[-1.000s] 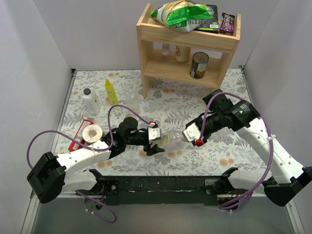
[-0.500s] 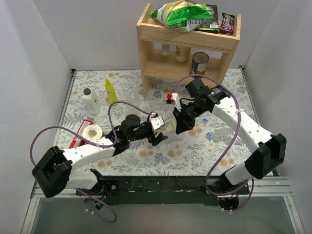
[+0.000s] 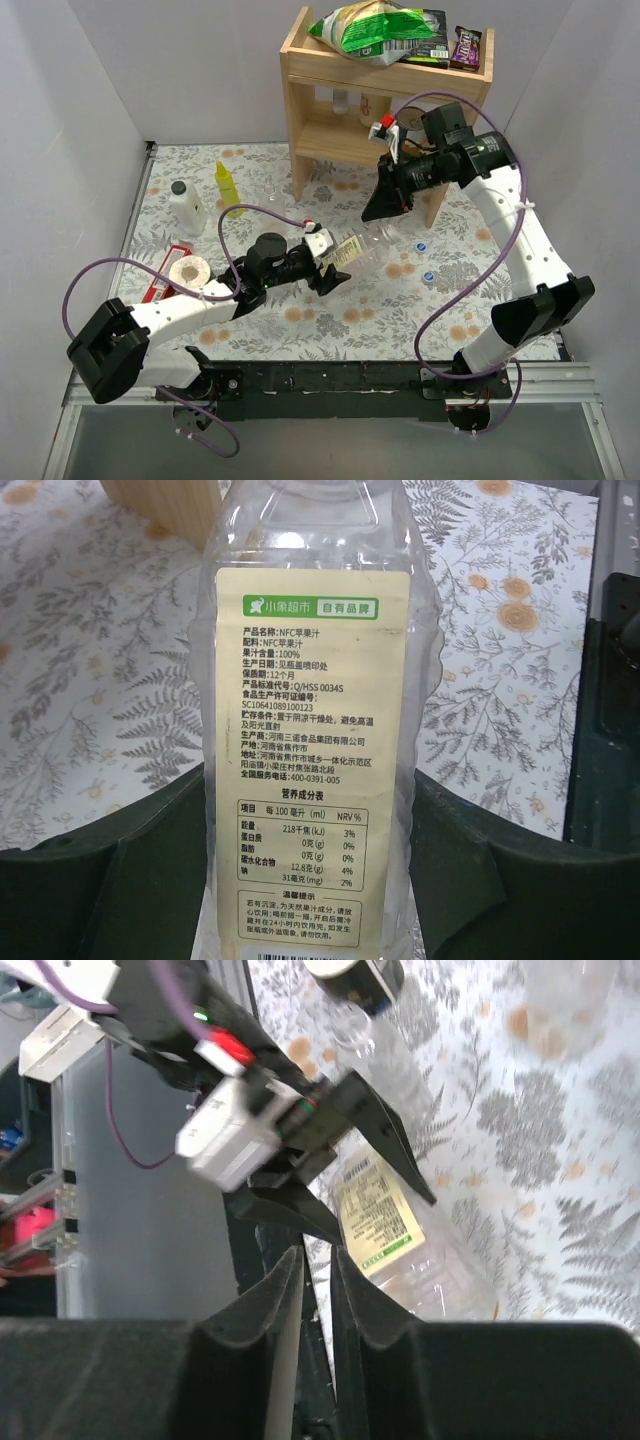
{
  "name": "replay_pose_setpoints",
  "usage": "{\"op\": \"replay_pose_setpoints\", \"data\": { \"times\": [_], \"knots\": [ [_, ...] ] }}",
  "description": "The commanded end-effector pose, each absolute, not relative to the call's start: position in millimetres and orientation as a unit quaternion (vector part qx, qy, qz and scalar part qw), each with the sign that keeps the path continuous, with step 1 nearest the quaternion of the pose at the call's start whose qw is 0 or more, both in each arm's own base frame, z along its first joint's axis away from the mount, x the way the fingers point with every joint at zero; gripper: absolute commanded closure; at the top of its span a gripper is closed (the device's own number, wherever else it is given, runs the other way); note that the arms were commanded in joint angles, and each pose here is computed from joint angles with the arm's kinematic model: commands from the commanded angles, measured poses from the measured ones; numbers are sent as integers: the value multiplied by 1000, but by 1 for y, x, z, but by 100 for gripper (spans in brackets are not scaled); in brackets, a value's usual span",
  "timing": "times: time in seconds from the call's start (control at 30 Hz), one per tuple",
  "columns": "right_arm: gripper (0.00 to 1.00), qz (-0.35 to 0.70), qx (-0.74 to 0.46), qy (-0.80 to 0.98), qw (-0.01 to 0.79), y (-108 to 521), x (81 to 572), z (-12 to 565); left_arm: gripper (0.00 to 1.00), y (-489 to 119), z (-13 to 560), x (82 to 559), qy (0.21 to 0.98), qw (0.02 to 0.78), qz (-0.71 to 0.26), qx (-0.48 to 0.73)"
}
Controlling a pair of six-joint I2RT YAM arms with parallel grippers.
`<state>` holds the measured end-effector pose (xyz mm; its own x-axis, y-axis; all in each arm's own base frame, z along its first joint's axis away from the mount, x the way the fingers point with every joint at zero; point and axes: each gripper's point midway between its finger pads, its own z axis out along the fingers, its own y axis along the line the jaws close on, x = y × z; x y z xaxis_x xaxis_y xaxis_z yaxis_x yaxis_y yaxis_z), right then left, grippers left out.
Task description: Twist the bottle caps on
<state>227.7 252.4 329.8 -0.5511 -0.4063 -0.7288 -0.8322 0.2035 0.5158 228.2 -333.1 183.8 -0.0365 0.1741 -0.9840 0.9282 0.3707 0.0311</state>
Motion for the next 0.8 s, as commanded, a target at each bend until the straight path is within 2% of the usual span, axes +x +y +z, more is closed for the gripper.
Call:
{"op": "replay_pose_setpoints", "data": {
  "times": [0.0,0.07,0.2,0.23,0.37,0.5,0.77],
  "knots": [
    [67,480,-478,681,278,246,204,369,100,-335,183,210,624,520,-393,431],
    [59,441,-485,672,344,238,211,377,100,-333,189,207,618,526,-400,426],
    [33,362,-429,712,422,209,229,349,100,-334,210,203,588,551,-414,423],
    [31,364,-417,715,426,206,230,345,100,-334,216,203,583,555,-418,421],
    [30,407,-409,701,420,200,226,343,100,-337,237,196,561,558,-434,430],
    [35,462,-398,696,381,204,222,342,100,-333,237,190,562,550,-432,443],
    [34,481,-415,685,356,204,207,331,100,-326,244,189,562,559,-420,442]
  ]
}}
